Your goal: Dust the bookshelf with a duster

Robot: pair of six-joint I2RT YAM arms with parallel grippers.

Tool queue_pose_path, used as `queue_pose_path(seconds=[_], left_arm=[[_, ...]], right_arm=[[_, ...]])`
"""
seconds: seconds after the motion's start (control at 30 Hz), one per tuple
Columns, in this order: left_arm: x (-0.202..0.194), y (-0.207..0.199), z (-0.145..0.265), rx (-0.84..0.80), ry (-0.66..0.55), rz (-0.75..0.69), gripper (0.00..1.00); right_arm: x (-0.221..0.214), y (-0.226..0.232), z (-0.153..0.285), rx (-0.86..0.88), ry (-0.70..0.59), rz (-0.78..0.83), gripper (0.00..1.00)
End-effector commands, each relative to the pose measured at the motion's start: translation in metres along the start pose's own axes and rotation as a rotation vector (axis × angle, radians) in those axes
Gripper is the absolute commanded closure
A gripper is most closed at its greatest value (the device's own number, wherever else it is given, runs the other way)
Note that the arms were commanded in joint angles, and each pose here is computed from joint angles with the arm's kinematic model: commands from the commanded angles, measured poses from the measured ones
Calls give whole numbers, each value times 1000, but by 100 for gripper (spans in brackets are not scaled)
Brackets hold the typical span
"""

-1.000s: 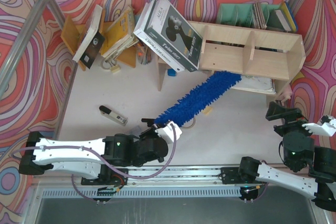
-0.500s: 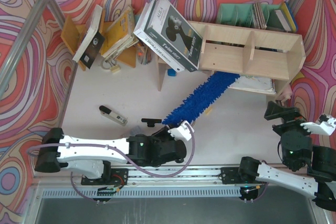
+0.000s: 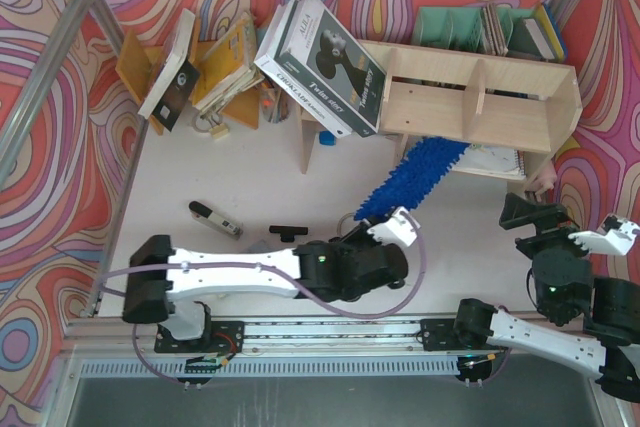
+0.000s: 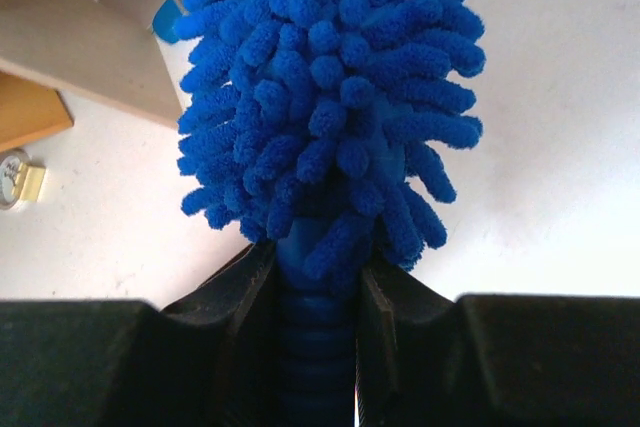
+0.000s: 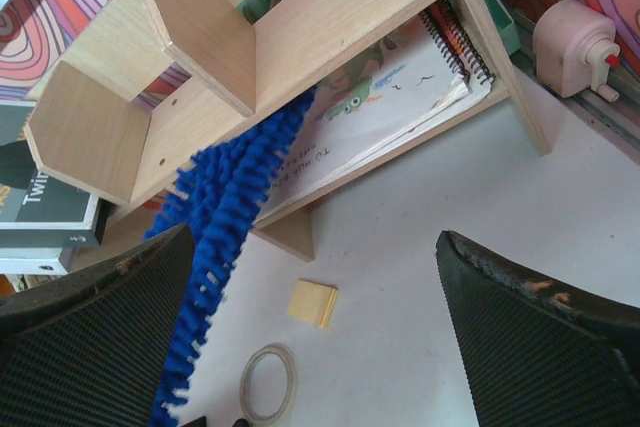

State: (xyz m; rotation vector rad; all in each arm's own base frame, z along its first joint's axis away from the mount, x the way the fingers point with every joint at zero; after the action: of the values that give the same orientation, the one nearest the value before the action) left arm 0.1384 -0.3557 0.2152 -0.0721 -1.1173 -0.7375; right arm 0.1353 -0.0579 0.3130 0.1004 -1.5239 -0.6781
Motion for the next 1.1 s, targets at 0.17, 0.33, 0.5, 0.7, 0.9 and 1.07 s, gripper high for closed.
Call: queue_pose_path(seconds=[0.17, 0.33, 0.5, 0.7, 0.9, 1.07], left_arm=[[59, -29, -43, 50, -50, 200, 100], [71, -32, -54, 42, -28, 285, 100], [76, -40, -57, 23, -20, 300, 100], [69, -42, -61, 31, -6, 317, 100], [66, -41, -62, 35, 2, 344, 100], [64, -40, -62, 55, 16, 373, 100]], right_arm=[[-19, 13, -2, 15, 36, 28, 6], [-28, 11, -2, 11, 52, 35, 6], [-20, 16, 0, 26, 58, 16, 6], [18, 10, 2, 16, 11, 95, 5], [4, -7, 1, 5, 7, 75, 5], [6, 0, 0, 15, -13, 91, 5]])
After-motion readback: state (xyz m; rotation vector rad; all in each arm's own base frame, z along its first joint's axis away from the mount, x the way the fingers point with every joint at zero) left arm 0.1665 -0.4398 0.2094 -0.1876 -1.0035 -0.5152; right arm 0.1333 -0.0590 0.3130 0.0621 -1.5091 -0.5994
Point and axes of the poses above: each gripper's point midway between its finger pads, its own z axis back along the fingers, its own y axis along the line the jaws close on, x = y × z, the point moved 2 cm from there along z, back along the fingers, and after that the axes turned 8 degrees about z, right-handed, at the moved point
